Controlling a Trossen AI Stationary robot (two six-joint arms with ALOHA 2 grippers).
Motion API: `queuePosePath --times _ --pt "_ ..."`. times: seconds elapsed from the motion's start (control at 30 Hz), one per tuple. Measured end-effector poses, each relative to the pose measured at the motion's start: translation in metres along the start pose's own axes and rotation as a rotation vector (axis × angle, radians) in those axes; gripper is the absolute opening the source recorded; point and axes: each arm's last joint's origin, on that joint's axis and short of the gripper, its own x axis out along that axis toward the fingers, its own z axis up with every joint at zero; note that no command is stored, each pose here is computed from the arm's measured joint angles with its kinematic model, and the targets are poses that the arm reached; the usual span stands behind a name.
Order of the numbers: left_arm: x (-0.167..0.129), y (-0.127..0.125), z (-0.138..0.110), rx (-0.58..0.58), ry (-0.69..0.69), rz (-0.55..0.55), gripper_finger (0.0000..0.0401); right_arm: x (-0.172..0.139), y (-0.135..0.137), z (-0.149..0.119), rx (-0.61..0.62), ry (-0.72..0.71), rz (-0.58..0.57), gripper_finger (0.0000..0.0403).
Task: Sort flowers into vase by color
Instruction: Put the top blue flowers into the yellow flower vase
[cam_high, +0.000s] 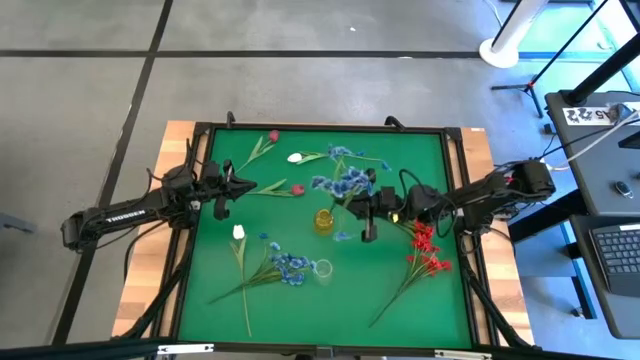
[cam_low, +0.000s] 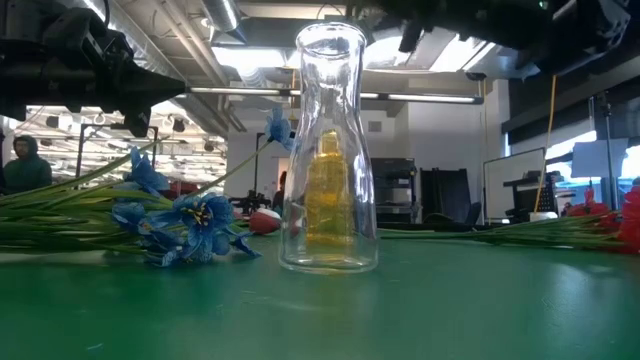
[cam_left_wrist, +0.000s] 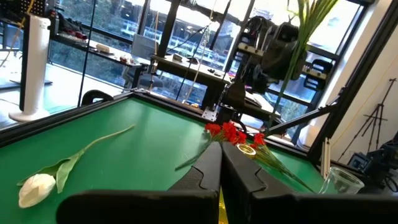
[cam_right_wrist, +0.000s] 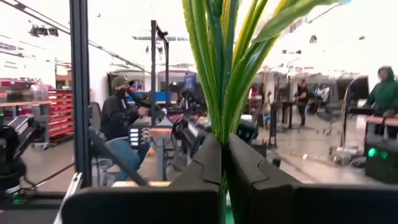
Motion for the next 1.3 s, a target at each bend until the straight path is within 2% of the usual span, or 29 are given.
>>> queuePosePath --times 0.13,0.27,0.77,0.87,1.0,1.13,1.3 --pt "0.0 0.0 0.0 0.0 0.0 0.0 0.0 0.011 -0.004 0.002 -0.042 0.051 -0.026 0.0002" --pt "0.0 0.0 0.0 0.0 0.0 0.0 0.0 0.016 -0.014 -0.008 -0.057 0.164 -0.059 0.0002" --pt "0.0 0.0 0.0 -0.001 0.002 0.0 0.0 0.02 -0.014 -0.027 -0.003 0.174 -0.066 0.0005" --pt "0.0 0.0 0.0 -0.001 0.002 0.0 0.0 0.016 -0.014 -0.036 -0.019 0.242 -0.07 0.0004" --pt "0.0 0.0 0.0 0.0 0.002 0.0 0.0 0.019 -0.017 -0.023 -0.027 0.155 -0.092 0.0004" --pt "0.0 0.0 0.0 -0.001 0.001 0.0 0.0 0.017 -0.017 -0.031 -0.013 0.212 -0.091 0.0004" --pt "0.0 0.0 0.0 0.0 0.002 0.001 0.0 0.018 -0.017 -0.028 -0.015 0.185 -0.091 0.0004"
